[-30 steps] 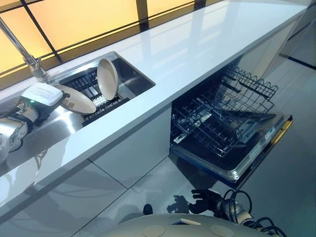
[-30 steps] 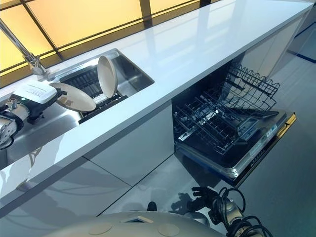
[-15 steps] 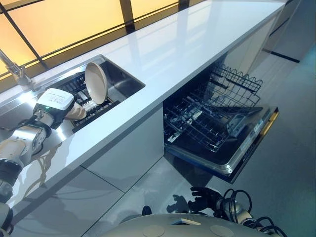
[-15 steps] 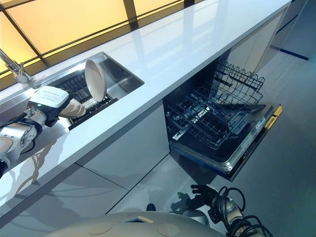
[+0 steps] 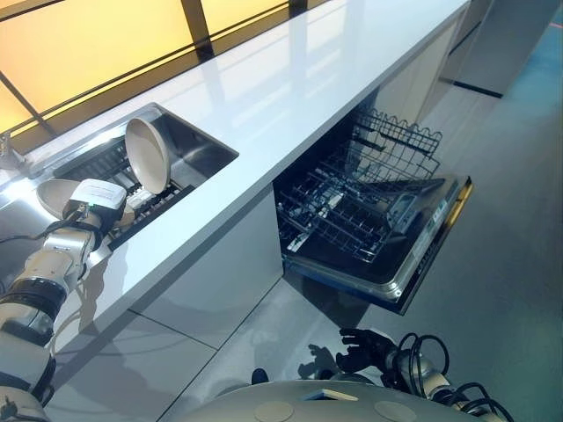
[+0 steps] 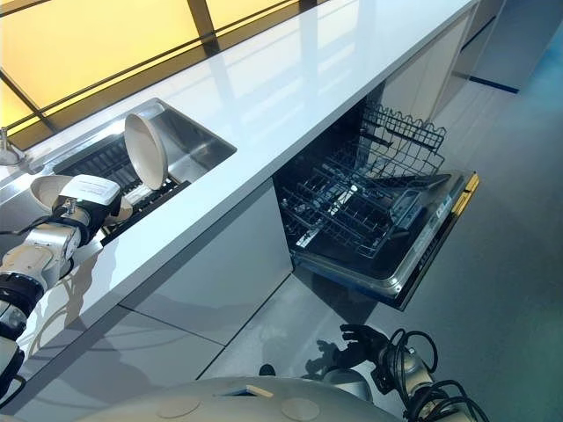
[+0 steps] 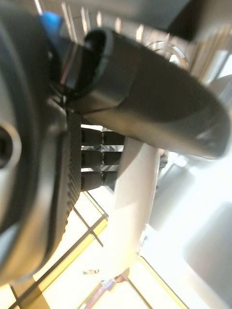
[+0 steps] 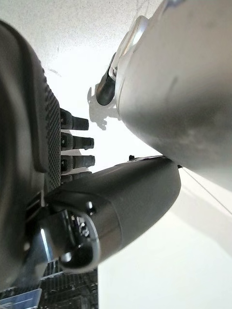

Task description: Pick up plates and place into dishwasher.

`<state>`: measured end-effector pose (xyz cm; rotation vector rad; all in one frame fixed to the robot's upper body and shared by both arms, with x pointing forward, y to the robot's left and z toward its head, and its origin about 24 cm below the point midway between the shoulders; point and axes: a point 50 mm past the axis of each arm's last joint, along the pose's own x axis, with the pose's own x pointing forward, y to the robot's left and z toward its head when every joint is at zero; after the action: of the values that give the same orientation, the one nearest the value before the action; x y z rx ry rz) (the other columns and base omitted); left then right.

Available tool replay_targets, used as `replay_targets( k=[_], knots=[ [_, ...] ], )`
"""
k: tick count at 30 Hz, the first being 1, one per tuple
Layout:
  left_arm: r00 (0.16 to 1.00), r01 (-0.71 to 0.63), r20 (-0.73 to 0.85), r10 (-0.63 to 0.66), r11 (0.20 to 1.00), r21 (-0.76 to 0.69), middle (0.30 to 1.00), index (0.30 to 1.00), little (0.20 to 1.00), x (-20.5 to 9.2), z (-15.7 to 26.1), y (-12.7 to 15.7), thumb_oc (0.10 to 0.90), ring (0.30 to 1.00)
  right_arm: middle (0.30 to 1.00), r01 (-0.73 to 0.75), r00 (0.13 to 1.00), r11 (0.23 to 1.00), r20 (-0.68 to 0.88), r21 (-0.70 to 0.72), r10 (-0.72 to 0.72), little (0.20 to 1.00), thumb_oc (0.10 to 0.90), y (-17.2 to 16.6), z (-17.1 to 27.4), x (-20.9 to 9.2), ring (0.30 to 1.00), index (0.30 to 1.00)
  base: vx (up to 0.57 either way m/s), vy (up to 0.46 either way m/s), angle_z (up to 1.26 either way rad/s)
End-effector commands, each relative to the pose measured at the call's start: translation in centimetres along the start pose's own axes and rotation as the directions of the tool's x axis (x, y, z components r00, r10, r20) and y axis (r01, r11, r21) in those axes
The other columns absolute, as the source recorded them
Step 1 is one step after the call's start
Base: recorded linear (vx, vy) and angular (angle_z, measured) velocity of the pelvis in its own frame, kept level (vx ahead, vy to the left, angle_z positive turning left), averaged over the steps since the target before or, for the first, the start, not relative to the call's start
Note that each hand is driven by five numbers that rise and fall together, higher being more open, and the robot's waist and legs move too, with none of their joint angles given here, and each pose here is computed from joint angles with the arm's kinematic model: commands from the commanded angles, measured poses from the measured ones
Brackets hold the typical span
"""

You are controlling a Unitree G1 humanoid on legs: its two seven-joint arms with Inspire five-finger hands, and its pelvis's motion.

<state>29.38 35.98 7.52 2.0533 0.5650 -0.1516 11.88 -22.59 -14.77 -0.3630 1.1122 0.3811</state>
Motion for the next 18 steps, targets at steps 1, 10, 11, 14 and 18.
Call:
replay_targets(
  k=[1,10,11,14,18],
  knots=[
    [0.952,-0.104,-0.282,0.116,0.993,0.055,0.3,0.3,0.2,0.3,-6.0,5.4,0.1,0.3,0.9,-0.01,0.993,0.998,-0.114,-0.061,0.003,0.9,0.8,-1.1,-3.6,-1.3,0.9,0.9,0.0,0.0,0.0],
    [0.919,-0.146,-0.351,0.181,0.981,0.125,0.3,0.3,0.2,-0.5,-7.6,7.7,0.1,0.3,0.9,-0.014,0.997,0.998,-0.082,-0.065,0.008,0.9,0.8,-1.1,-2.7,-1.0,0.9,0.9,-0.03,-0.014,0.02],
    [0.914,-0.157,-0.356,0.196,0.978,0.135,0.3,0.3,0.2,-0.7,-7.9,8.1,0.1,0.3,0.9,-0.017,0.997,0.998,-0.081,-0.065,0.012,0.9,0.8,-1.0,-2.7,-1.0,0.9,0.9,-0.03,-0.023,0.04],
    [0.903,-0.196,-0.367,0.225,0.974,0.115,0.3,0.3,0.2,-1.2,-8.7,8.9,0.1,0.3,0.9,-0.02,0.997,0.998,-0.078,-0.064,0.015,0.9,0.8,-0.8,-2.5,-0.9,0.9,0.9,-0.02,-0.015,0.01],
    [0.881,-0.294,-0.372,0.291,0.955,0.05,0.3,0.3,0.2,-1.9,-9.5,10.0,0.1,0.3,0.9,-0.027,0.997,0.998,-0.079,-0.058,0.022,0.9,0.8,-0.5,-2.5,-0.8,0.9,0.9,-0.01,-0.011,0.03]
  ],
)
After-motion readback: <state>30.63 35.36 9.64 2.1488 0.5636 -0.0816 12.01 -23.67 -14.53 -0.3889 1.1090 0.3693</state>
